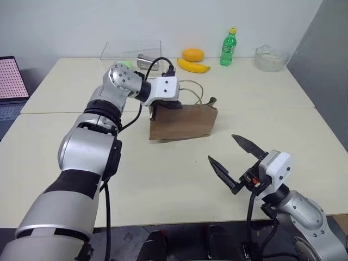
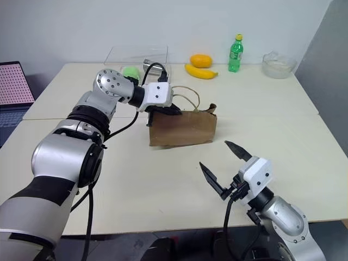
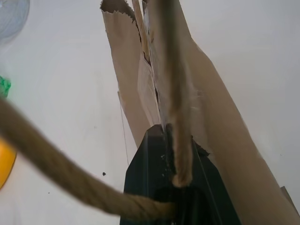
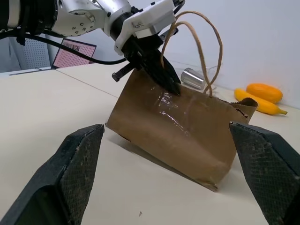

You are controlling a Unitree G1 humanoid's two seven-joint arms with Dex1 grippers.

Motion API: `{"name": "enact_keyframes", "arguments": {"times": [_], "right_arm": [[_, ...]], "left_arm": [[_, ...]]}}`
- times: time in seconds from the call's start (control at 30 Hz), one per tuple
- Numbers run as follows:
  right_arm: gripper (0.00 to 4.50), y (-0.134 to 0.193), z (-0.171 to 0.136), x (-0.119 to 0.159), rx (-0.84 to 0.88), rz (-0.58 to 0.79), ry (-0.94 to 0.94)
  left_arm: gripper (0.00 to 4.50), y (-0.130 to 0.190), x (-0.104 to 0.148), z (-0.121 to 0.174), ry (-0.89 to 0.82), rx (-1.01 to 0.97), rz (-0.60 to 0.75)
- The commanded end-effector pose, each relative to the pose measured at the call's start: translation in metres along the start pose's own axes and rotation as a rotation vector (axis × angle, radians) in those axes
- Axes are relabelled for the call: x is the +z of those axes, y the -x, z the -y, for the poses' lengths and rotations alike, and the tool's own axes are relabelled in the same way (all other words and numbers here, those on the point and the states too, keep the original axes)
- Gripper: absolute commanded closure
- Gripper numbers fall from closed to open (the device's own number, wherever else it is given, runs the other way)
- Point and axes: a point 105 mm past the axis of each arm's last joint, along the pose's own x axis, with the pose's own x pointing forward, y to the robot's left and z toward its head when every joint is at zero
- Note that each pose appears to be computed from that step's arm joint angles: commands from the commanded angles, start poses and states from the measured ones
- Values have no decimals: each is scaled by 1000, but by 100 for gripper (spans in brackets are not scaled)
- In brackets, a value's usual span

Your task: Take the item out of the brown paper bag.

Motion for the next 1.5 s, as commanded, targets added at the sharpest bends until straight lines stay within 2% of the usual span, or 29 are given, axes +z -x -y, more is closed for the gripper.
{"name": "enact_keyframes", "arguments": {"times": [0.03, 0.1, 0.2, 0.5, 0.73, 0.9, 1.1, 1.2, 1.33, 1.43, 1.5], "right_arm": [[0, -3, -5, 13, 22, 56, 2], [0, -4, -5, 13, 24, 58, -4], [0, -5, -5, 13, 23, 56, -2], [0, -6, -6, 9, 37, 31, 13], [0, -8, -7, 3, 64, 6, 16], [0, -11, -7, 0, 92, 1, 16], [0, -16, -4, -4, 129, 3, 25], [0, -18, -3, -4, 143, 5, 23], [0, -19, -4, -4, 166, 11, 12], [0, -19, -3, -3, 180, 18, 4], [0, -19, -2, -2, 183, 21, 1]], "left_arm": [[448, -1, 7, -12, -48, 75, -7], [448, -2, 3, -14, -70, 100, -47], [380, -1, 2, -16, -81, 125, -56], [108, 10, 5, -28, -140, 207, -55], [108, 40, 10, -26, 81, 158, 147], [108, 58, -5, -10, 211, 81, 204], [108, 81, -26, -2, 344, 185, 269], [108, 93, -29, 2, 413, 231, 320], [108, 103, -24, 37, 549, 188, 374], [167, 98, -9, 90, 656, 56, 383], [228, 95, 1, 115, 697, -9, 377]]}}
